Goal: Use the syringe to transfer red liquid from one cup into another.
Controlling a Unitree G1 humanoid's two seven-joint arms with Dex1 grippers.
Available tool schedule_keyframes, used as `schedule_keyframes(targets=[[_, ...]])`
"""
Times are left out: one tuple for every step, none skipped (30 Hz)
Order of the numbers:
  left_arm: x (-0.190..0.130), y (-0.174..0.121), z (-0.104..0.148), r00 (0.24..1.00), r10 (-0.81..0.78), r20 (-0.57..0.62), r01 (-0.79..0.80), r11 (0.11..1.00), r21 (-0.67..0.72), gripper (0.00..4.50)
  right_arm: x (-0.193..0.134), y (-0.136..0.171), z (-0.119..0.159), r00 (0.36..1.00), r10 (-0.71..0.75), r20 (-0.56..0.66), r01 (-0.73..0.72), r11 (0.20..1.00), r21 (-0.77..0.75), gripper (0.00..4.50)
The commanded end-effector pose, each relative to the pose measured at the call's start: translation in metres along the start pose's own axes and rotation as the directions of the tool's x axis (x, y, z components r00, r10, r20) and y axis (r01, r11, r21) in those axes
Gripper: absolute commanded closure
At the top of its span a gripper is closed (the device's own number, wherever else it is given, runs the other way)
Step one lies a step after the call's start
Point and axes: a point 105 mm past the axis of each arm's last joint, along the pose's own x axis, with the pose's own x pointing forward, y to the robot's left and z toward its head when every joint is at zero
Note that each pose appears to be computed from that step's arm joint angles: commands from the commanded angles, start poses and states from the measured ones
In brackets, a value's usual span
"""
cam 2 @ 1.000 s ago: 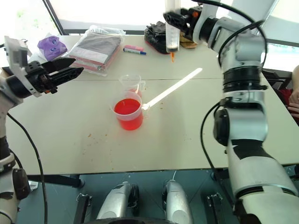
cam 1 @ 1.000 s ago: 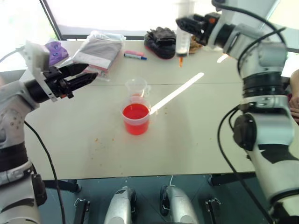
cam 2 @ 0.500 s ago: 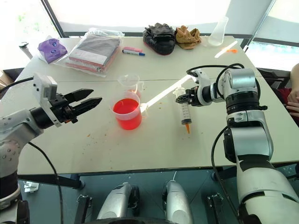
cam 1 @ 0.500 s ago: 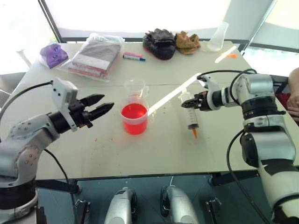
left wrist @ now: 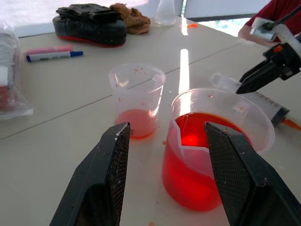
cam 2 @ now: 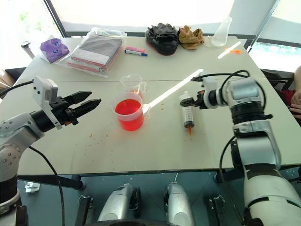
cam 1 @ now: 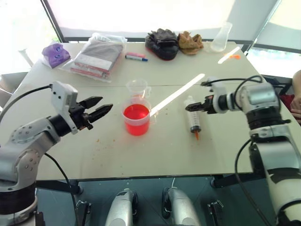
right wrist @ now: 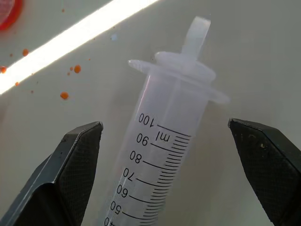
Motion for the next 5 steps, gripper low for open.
schedule_keyframes(targets=[[-0.013,0.006,0.008,0.999,0.038,0.023,-0.038,0.999,0.004,1.92,-0.046,0.032,0.033,0.963,0.185,0.195,-0.182,0.983,-0.035,0.05],[-0.015,0.006,0.006,0.999,0.042,0.018,-0.042,0.999,-0.002,1.92,-0.053,0.036,0.034,0.953,0.207,0.221,-0.205,0.978,-0.035,0.05],[-0.017,0.006,0.004,0.999,0.041,0.007,-0.041,0.999,-0.006,1.92,-0.059,0.041,0.031,0.943,0.226,0.244,-0.218,0.974,-0.063,0.05],[-0.019,0.005,0.002,0.999,0.041,-0.004,-0.041,0.999,-0.005,1.92,-0.065,0.046,0.026,0.934,0.243,0.263,-0.224,0.969,-0.103,0.05],[-0.021,0.004,0.001,0.999,0.039,-0.012,-0.039,0.999,-0.007,1.92,-0.069,0.050,0.020,0.925,0.250,0.285,-0.216,0.965,-0.146,0.05]])
